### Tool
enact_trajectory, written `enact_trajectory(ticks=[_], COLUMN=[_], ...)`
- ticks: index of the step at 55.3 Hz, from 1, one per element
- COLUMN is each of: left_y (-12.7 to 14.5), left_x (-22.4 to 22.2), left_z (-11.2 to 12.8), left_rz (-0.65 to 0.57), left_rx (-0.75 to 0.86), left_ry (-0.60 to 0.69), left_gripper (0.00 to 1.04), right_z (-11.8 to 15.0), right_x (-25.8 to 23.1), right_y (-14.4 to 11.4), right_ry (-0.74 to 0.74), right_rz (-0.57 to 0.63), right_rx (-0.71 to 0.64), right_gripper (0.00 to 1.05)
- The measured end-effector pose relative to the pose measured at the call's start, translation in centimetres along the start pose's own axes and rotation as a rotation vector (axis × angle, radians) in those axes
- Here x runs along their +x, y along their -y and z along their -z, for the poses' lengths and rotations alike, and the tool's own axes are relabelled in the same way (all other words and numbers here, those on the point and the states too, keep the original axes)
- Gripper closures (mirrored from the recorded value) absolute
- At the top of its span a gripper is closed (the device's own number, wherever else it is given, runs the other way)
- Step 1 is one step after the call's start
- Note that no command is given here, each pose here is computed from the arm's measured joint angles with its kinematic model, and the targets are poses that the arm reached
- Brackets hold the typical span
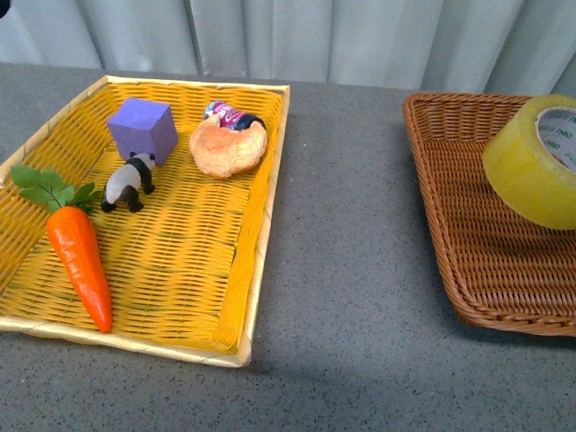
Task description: Move tape to another basket
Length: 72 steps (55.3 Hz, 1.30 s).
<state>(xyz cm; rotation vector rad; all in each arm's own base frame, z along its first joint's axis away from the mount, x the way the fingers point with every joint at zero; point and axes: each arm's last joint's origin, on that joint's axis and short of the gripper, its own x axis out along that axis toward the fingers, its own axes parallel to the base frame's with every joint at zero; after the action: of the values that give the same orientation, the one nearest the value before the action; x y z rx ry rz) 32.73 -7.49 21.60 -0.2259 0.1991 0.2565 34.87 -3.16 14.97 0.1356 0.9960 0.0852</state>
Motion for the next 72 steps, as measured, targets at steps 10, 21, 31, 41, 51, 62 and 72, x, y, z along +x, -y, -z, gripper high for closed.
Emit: enact_trajectory(ticks=[10, 21, 31, 41, 51, 62, 72], left_y=[-3.4, -4.8, -4.9, -4.7, -4.6, -4.3, -6.2], left_x=[-2.6, -3.2, -4.1, -4.8, -6.0, -7.7, -10.2], left_z=[0.1, 1.4, 1.8, 2.0, 1.3, 1.1, 1.8], left_rz=[-0.035, -0.065, -0.058, -0.069, -0.073, -0.056, 0.269], left_rx=[-0.025, -0.013, -0.007, 0.008, 0.002, 0.014, 0.159], left_ry=[0.078, 0.053, 0.039, 0.028, 0.068, 0.088, 0.184], left_gripper=[0.07, 0.07, 0.07, 0.07, 0.07, 0.08, 0.38], right_z=[1.4, 0.9, 1.1, 0.5, 0.0, 0.2, 3.5], right_x=[3.3, 5.3, 6.6, 6.1, 2.2, -3.5, -5.0], right_y=[1.3, 2.4, 2.7, 2.5, 2.0, 0.9, -0.5], right_ry=[-0.064, -0.055, -0.05, 0.02, 0.186, 0.388, 0.822], right_rz=[0.061, 0.104, 0.11, 0.111, 0.198, 0.24, 0.094], right_rx=[-0.019, -0.01, -0.002, 0.013, -0.002, 0.035, -0.09], right_gripper=[0.89, 0.89, 0.82, 0.54, 0.26, 0.1, 0.34])
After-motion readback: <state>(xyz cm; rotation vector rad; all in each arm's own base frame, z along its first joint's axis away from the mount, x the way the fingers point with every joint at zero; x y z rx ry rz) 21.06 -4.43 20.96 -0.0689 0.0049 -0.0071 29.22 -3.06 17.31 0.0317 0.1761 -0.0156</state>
